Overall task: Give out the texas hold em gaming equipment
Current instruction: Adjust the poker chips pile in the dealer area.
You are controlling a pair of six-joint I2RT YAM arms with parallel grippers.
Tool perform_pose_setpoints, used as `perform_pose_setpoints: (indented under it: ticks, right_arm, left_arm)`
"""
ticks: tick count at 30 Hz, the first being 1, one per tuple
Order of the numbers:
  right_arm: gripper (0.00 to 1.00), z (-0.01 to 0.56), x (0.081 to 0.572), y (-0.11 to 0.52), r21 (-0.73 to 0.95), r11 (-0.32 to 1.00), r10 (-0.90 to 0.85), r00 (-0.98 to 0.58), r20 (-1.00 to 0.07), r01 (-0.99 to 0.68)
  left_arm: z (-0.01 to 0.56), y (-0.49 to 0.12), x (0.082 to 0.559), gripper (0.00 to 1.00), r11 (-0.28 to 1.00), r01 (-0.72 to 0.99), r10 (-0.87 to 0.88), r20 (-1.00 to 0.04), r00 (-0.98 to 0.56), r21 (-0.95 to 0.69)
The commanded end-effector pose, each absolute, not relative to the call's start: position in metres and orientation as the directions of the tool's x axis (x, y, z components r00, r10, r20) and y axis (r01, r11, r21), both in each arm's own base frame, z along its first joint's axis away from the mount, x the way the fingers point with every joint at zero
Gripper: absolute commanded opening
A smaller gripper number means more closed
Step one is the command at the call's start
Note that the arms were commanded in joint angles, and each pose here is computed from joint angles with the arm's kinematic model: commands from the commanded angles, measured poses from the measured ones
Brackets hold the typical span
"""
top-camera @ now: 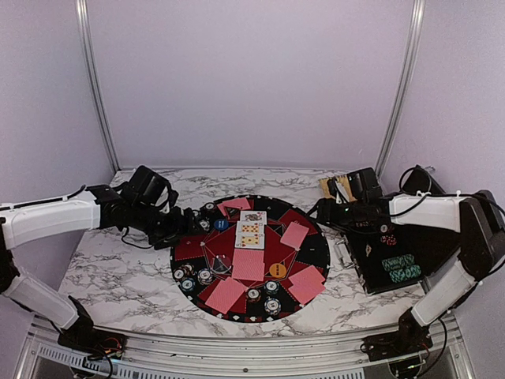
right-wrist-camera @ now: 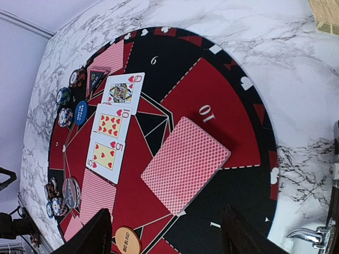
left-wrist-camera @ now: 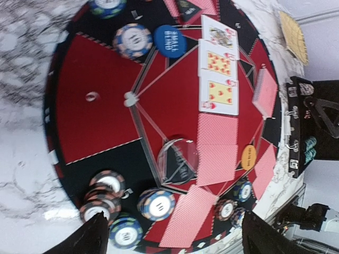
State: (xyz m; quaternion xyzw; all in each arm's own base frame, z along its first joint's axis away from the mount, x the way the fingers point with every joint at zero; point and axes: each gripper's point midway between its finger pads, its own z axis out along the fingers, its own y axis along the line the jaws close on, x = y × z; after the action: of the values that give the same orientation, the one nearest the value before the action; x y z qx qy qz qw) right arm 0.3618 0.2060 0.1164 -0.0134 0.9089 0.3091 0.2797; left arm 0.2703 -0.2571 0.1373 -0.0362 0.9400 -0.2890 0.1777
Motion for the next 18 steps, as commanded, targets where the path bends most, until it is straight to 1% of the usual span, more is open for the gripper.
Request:
perform_pose_setpoints:
  ticks: [1, 5, 9, 18]
  right_arm:
    - [0.69, 0.137, 0.369, 0.214, 0.543, 0.805, 0.135, -0.816, -0.562, -0.241]
    - [0.69, 0.135, 0.369, 0.217, 0.543, 0.804, 0.130, -0.819, -0.559, -0.243]
    - [0.69, 0.136, 0.369, 0.218, 0.543, 0.804, 0.130, -0.820, -0.558, -0.242]
    - [0.69, 0.137, 0.367, 0.216, 0.538, 0.809, 0.133, -0.818, -0.560, -0.236]
  left_arm:
    - [0.102, -0.208, 0.237, 0.89, 0.894, -0.044, -0.172, -0.251, -0.953, -0.447]
    - [0.082, -0.195, 0.217, 0.89, 0.898, -0.084, -0.186, -0.199, -0.962, -0.431]
    - [0.068, -0.191, 0.207, 0.90, 0.898, -0.114, -0.199, -0.160, -0.967, -0.425]
    - [0.059, -0.207, 0.205, 0.90, 0.862, -0.124, -0.199, -0.104, -0.974, -0.492]
